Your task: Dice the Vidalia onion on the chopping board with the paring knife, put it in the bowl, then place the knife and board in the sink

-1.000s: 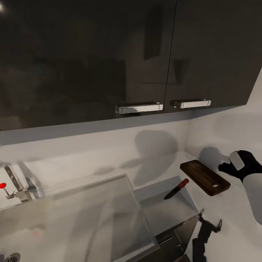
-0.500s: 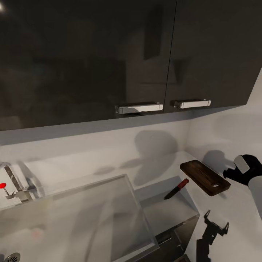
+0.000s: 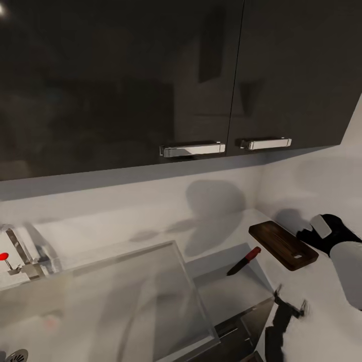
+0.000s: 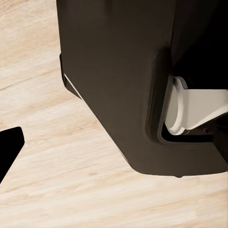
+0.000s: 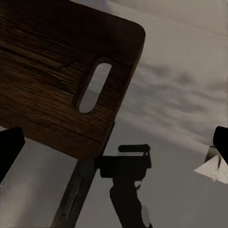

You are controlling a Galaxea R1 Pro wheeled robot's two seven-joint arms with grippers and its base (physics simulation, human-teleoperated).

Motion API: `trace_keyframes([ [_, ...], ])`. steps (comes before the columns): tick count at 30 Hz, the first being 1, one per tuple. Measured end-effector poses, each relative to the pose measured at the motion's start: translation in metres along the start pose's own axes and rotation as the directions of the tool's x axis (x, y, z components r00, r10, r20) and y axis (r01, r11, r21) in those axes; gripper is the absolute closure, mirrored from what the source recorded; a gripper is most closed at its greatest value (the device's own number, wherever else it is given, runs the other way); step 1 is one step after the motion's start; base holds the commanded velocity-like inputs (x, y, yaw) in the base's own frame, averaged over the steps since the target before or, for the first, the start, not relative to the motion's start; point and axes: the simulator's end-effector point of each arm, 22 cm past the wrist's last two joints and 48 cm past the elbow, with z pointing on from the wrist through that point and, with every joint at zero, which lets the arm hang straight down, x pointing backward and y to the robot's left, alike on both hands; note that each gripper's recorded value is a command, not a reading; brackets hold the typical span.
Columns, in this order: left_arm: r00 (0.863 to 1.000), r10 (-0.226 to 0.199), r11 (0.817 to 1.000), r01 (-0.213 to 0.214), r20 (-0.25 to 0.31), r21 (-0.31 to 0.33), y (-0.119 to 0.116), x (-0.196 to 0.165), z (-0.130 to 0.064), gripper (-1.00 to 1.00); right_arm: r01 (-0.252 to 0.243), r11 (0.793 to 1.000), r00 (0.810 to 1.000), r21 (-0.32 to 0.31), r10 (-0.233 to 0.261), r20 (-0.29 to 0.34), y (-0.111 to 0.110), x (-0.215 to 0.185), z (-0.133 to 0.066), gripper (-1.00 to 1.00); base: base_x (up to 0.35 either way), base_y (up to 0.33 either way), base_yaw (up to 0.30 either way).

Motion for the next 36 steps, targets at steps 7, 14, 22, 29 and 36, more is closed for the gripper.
trace_keyframes([
  [7, 1.000, 0.000, 1.000, 0.000, 0.000, 0.003, -0.002, 0.000, 0.000, -1.00, -0.084, 0.996, 0.996, -0.001, 0.084, 0.038, 0.014, -0.009, -0.008, -1.00, 0.000, 0.000, 0.000],
  [14, 1.000, 0.000, 1.000, 0.000, 0.001, 0.005, -0.004, 0.000, 0.000, -1.00, -0.196, 0.980, 0.981, 0.024, 0.195, 0.020, 0.012, -0.019, -0.020, -1.00, 0.000, 0.000, 0.000],
  [22, 1.000, 0.000, 1.000, 0.000, 0.001, 0.005, -0.004, 0.000, 0.000, -1.00, -0.279, 0.959, 0.960, 0.041, 0.280, -0.015, 0.005, -0.022, -0.026, -1.00, 0.000, 0.000, 0.000],
  [29, 1.000, 0.000, 1.000, 0.000, 0.000, 0.005, -0.004, 0.000, 0.000, -1.00, -0.359, 0.931, 0.929, 0.060, 0.363, -0.076, -0.001, -0.011, -0.027, -1.00, 0.000, 0.000, 0.000],
  [36, 1.000, 0.000, 1.000, 0.000, 0.000, 0.005, -0.004, 0.000, 0.000, -1.00, -0.376, 0.924, 0.920, 0.061, 0.381, -0.094, 0.000, -0.007, -0.026, -1.00, 0.000, 0.000, 0.000],
])
